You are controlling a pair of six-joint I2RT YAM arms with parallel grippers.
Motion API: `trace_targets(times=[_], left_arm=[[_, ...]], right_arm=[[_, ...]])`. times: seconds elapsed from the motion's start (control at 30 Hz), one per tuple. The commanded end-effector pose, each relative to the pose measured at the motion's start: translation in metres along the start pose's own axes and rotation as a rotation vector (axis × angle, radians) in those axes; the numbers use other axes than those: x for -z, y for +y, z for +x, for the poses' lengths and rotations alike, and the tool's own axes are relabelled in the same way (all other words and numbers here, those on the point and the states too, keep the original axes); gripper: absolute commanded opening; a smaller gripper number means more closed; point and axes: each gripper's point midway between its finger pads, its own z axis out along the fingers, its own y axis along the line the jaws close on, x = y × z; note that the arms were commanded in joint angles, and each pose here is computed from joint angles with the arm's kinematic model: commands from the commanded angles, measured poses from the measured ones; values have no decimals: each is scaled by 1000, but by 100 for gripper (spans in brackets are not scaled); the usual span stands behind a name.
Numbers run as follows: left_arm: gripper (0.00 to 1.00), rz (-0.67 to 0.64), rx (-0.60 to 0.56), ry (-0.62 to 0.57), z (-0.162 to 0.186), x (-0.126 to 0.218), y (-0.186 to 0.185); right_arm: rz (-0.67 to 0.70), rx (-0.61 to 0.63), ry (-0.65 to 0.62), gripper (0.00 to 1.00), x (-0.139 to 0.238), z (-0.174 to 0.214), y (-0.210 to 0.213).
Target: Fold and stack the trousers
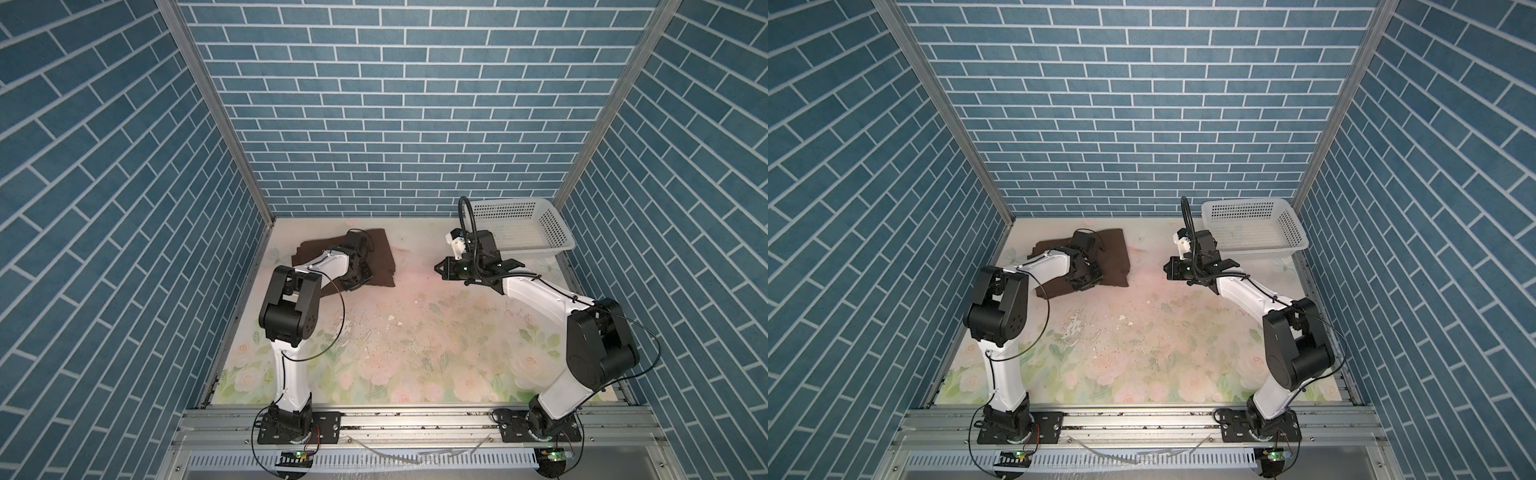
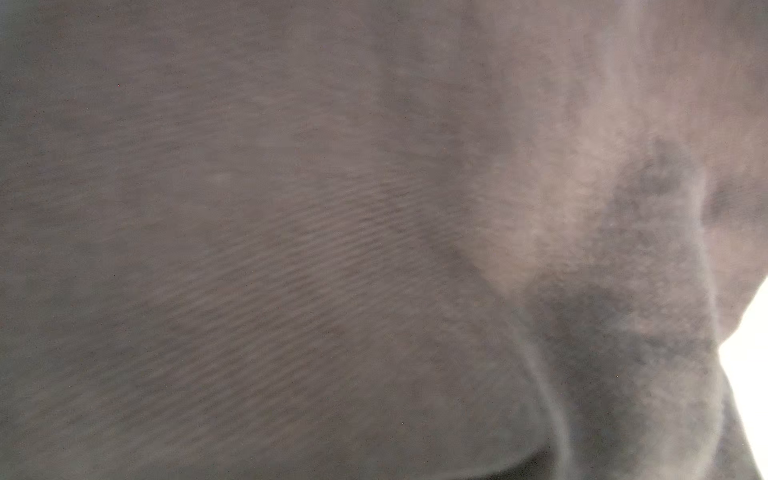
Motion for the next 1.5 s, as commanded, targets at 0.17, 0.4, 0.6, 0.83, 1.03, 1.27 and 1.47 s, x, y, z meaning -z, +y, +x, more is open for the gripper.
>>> trace_targets(times=[0.17,0.4,0.6,0.83,1.03,1.27,1.47], left_arm=[[23,-113,136,-3,-45,-24,74],[24,-134,122,-51,-81,-6,69],[22,-52,96,-123,-97,40,46],[30,-35,56,-260,-73,144,57],[55,-26,84,-474,-34,235,93],[99,-55,115,-721,-8,305,133],[99,-1,88,-797,-3,283,139]], right_arm=[[36,-9,27,0,16,11,-7],[63,-14,50,0,33,30,-11],[55,18,38,1,57,48,-7],[290,93,-155,11,129,39,-26],[587,72,-290,99,176,33,-67],[878,36,-490,99,230,25,-103],[948,199,-629,99,235,11,-109]])
